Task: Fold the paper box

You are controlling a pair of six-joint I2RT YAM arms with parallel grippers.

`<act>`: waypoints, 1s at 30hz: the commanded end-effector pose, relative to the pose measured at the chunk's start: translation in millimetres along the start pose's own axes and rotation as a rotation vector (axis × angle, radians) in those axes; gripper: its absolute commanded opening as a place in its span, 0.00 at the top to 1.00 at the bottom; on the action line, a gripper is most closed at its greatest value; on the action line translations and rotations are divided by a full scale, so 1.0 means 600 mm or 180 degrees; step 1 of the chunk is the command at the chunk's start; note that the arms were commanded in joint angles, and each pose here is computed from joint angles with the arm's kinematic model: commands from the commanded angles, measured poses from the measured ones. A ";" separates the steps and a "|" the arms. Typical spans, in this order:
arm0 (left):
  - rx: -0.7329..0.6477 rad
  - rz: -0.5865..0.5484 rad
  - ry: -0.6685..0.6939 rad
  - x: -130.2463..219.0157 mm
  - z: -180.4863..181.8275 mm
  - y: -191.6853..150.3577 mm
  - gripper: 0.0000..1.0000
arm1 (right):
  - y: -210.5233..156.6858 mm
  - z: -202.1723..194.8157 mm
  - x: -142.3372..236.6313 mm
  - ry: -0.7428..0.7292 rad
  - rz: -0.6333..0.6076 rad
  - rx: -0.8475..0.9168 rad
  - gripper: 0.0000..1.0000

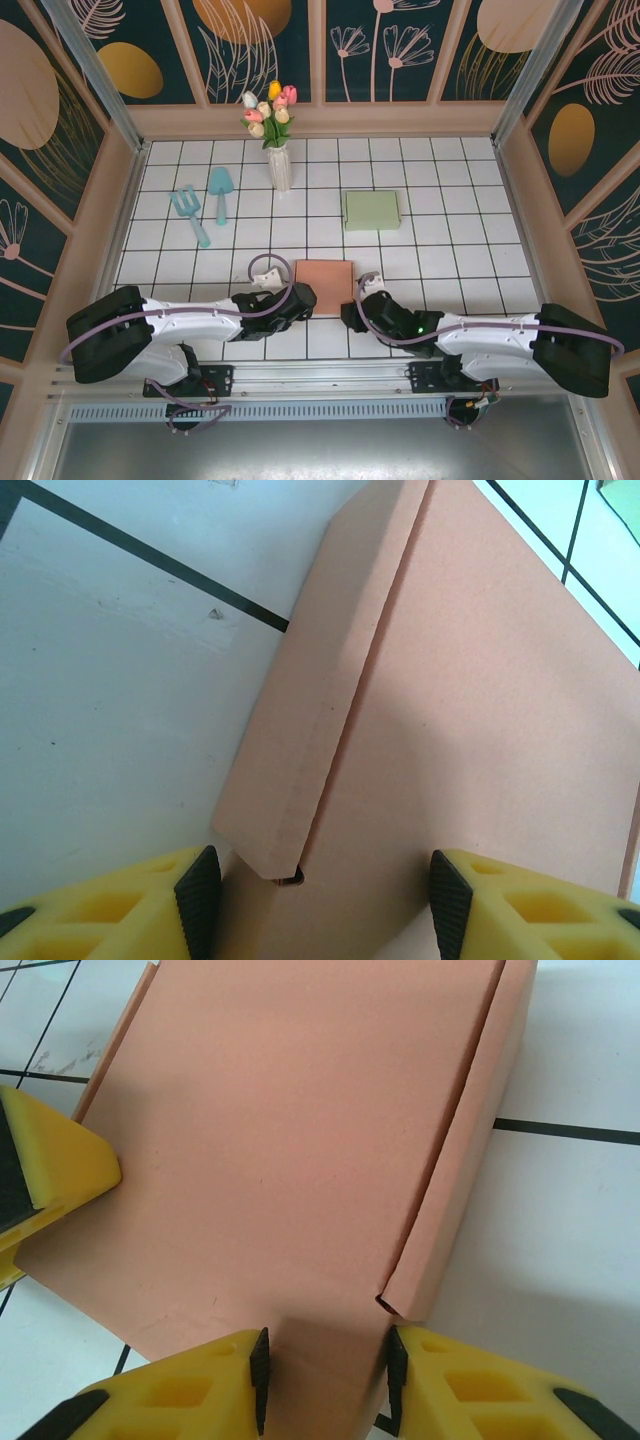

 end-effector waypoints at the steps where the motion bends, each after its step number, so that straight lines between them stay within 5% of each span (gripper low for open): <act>1: -0.0127 -0.0034 0.0278 -0.007 0.035 -0.001 0.41 | -0.013 -0.006 -0.002 -0.0005 0.0021 0.0012 0.63; 30: -0.0262 -0.0171 0.0519 -0.020 0.074 0.001 0.42 | -0.050 -0.052 -0.005 -0.0246 -0.0082 0.0044 0.68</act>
Point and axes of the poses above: each hand's point on the last joint's axis, 136 mm out from that joint toward the fingers, its own x axis back along the fingers, its own z axis along the line the jaws close on, y = z × x, the point moved 9 cm from there along x, back along the fingers, and after that the axes turned 4 degrees about x, right-handed, at the moved point
